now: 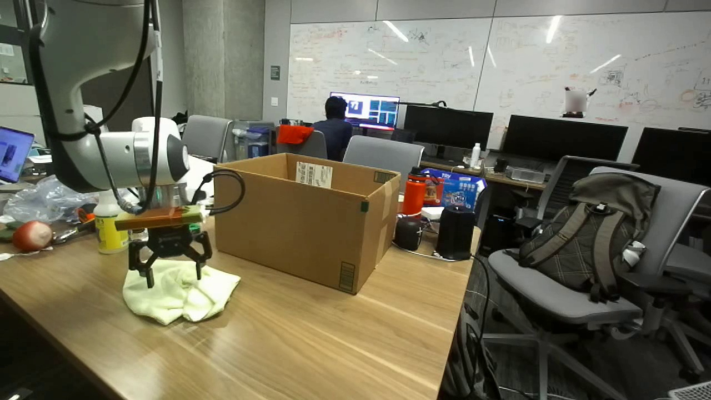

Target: Put the shirts and towels in the box respectively one at a time

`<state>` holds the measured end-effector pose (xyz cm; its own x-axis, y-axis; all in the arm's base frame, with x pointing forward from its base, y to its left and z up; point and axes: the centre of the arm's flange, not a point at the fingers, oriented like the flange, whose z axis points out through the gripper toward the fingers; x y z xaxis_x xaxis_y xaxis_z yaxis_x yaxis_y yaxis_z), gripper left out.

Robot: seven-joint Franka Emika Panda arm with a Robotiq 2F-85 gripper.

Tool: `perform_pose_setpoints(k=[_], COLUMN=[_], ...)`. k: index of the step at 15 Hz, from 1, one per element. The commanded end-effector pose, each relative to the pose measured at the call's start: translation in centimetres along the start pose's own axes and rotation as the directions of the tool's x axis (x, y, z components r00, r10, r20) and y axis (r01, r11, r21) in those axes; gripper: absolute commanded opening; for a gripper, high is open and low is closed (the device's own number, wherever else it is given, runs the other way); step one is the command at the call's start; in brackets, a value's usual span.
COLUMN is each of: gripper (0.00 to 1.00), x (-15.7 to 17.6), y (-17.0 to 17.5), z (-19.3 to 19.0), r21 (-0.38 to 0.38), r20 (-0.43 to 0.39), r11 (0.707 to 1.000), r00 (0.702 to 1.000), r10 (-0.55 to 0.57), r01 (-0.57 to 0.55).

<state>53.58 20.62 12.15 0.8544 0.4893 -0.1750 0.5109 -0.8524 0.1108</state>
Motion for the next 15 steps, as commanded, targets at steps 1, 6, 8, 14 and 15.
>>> perform_pose_setpoints(k=[1, 6, 8, 14, 15], gripper=[1.0, 1.0, 1.0, 1.0, 1.0], x=[0.8, 0.8, 0.8, 0.3, 0.2], y=[0.0, -0.2, -0.1, 1.4, 1.8], z=[0.8, 1.8, 2.3, 3.2, 3.2], r21=[0.002, 0.029, 0.034, 0.039, 0.037], r20=[-0.022, -0.054, -0.068, -0.075, -0.074], r11=[1.0, 1.0, 0.999, 0.998, 0.997], r00=[1.0, 0.999, 0.998, 0.996, 0.995], r10=[0.009, 0.003, 0.01, 0.051, 0.064], r01=[-0.009, -0.001, -0.008, -0.048, -0.061])
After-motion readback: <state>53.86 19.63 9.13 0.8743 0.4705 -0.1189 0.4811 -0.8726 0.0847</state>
